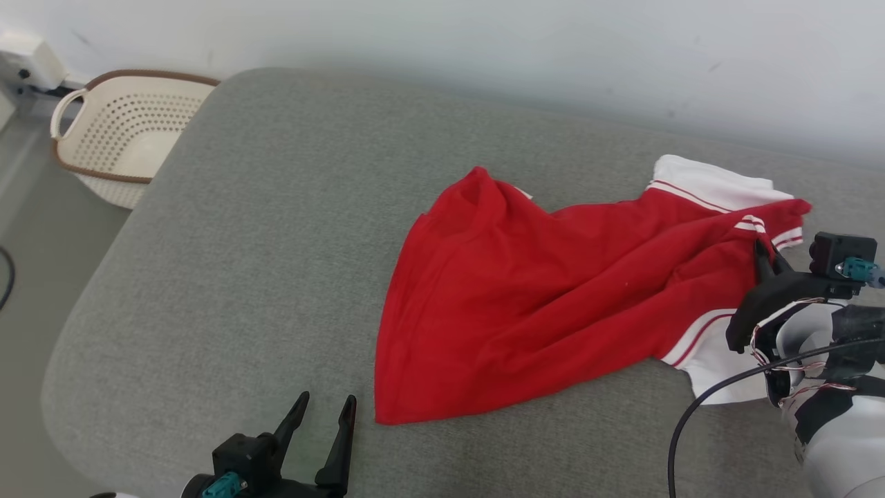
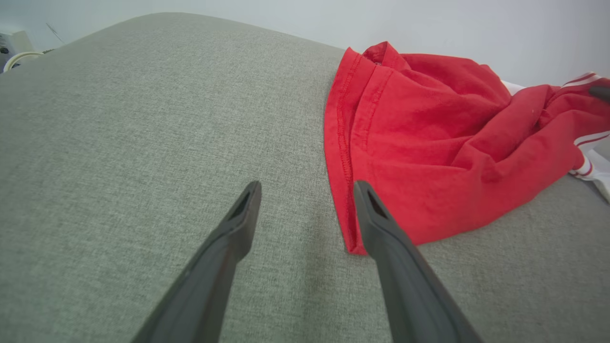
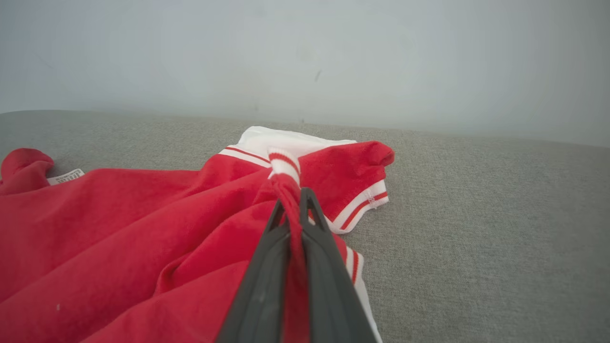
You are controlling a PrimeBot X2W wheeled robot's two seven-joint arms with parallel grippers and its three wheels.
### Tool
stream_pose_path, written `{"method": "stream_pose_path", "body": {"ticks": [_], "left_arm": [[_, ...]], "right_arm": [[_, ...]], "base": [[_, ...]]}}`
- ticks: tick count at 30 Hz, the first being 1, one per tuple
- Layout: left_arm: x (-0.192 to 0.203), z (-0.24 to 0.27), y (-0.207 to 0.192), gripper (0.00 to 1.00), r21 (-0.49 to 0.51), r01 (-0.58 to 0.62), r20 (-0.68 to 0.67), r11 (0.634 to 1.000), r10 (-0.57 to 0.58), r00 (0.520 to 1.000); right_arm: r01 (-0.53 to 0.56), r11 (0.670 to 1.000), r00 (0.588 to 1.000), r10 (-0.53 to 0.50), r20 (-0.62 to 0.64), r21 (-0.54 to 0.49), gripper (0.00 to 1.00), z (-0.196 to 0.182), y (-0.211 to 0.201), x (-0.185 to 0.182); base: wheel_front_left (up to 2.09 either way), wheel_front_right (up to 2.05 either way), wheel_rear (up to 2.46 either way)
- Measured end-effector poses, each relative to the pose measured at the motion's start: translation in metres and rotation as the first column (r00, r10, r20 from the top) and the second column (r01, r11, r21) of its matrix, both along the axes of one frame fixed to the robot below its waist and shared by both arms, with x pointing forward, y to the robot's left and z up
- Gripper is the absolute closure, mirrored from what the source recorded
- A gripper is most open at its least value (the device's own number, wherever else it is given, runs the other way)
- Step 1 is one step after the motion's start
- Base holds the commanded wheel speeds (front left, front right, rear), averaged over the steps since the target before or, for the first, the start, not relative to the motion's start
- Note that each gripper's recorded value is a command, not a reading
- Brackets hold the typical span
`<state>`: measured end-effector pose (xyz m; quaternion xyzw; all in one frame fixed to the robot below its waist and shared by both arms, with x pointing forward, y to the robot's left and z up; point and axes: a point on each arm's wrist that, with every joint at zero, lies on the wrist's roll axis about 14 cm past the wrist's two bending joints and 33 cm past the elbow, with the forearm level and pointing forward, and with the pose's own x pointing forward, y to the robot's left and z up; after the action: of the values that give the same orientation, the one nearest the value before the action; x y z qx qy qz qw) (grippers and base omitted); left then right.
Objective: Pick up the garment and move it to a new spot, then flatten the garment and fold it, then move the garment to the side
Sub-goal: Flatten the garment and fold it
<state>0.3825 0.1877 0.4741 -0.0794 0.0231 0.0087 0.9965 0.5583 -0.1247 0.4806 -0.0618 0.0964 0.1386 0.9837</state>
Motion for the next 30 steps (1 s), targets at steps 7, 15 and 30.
{"method": "stream_pose_path", "body": {"ticks": [7, 15, 30], "left_arm": [[-0.005, -0.002, 0.014, 0.00, 0.008, -0.047, -0.010, 0.999, 0.047, 0.999], [-0.018, -0.005, 0.019, 0.00, 0.006, -0.074, -0.013, 0.997, 0.074, 0.997], [-0.013, 0.013, -0.016, 0.00, 0.014, 0.034, 0.050, 0.999, -0.035, 0.998]], "right_arm": [[-0.008, 1.000, 1.000, 0.008, -0.022, 0.015, 0.00, -0.007, 0.014, 0.005], [0.033, 0.998, 0.998, -0.036, 0.055, 0.048, 0.00, 0.005, -0.007, -0.020], [0.134, 0.988, 0.981, -0.143, 0.131, 0.075, 0.00, 0.013, -0.058, -0.106]], "base": [[0.00, 0.00, 0.00], [0.00, 0.00, 0.00], [0.00, 0.00, 0.00]]}}
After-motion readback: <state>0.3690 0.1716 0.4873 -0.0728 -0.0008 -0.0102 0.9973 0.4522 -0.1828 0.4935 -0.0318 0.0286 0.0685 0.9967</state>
